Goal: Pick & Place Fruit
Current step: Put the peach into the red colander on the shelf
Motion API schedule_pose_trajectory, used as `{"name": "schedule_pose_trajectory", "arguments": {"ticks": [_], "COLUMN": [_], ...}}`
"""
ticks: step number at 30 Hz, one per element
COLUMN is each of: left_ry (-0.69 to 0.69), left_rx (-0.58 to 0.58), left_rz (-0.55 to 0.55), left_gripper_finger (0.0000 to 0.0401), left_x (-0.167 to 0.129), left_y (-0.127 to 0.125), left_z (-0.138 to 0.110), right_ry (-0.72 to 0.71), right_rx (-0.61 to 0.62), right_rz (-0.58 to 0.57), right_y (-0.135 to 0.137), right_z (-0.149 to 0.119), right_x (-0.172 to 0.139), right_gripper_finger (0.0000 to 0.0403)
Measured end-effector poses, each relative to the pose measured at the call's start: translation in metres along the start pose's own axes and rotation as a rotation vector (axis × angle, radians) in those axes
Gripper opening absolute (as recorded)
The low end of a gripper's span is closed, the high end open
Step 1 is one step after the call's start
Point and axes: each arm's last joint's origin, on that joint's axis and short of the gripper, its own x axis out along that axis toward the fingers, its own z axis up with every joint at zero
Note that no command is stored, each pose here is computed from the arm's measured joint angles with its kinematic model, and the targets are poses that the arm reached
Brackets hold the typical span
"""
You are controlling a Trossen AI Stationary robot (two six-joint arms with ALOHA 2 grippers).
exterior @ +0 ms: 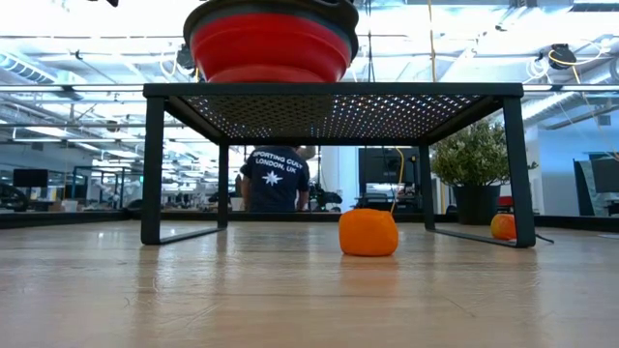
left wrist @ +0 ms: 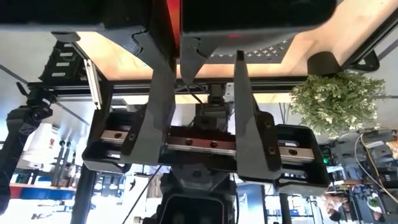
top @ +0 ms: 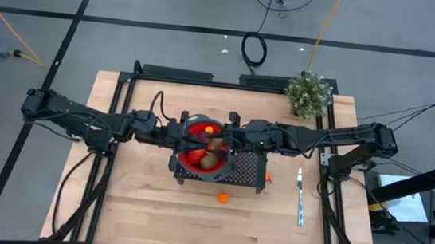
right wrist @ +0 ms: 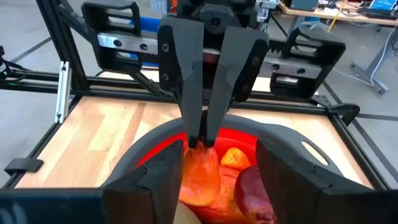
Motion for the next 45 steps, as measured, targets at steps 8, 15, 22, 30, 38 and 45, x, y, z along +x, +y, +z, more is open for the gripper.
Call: {"name": "schedule_pose_trajectory", "arguments": {"ticks": [8, 15, 22, 30, 38, 45], "left_ry": [0.010, 0.026, 0.074, 0.135, 0.141, 0.141], "left_rx": [0.000, -0.001, -0.059, -0.159, -0.207, -0.227], "left_rz": [0.010, 0.052, 0.064, 0.074, 0.078, 0.077], "left_gripper_finger": [0.0000, 0.0000, 0.0000, 0.0000, 0.0000, 0.0000], "left_x": [-0.004, -0.015, -0.025, -0.025, -0.025, -0.025], "left_y": [0.000, 0.001, 0.002, 0.002, 0.002, 0.001], "left_z": [0.002, 0.008, 0.008, 0.002, 0.001, 0.001], "right_ry": [0.081, 0.117, 0.097, 0.097, 0.079, 0.077], "right_rx": [0.053, 0.102, 0.107, 0.131, 0.113, 0.094], "right_rz": [0.004, 0.008, 0.065, 0.065, 0.070, 0.126], "right_y": [0.001, 0.001, 0.005, 0.004, 0.003, 0.004], "right_z": [-0.008, -0.009, -0.002, 0.004, 0.009, 0.010], "right_x": [0.000, -0.005, -0.018, -0.033, -0.045, -0.050], "right_gripper_finger": [0.0214, 0.0208, 0.0203, 0.0185, 0.0114, 0.0045]}}
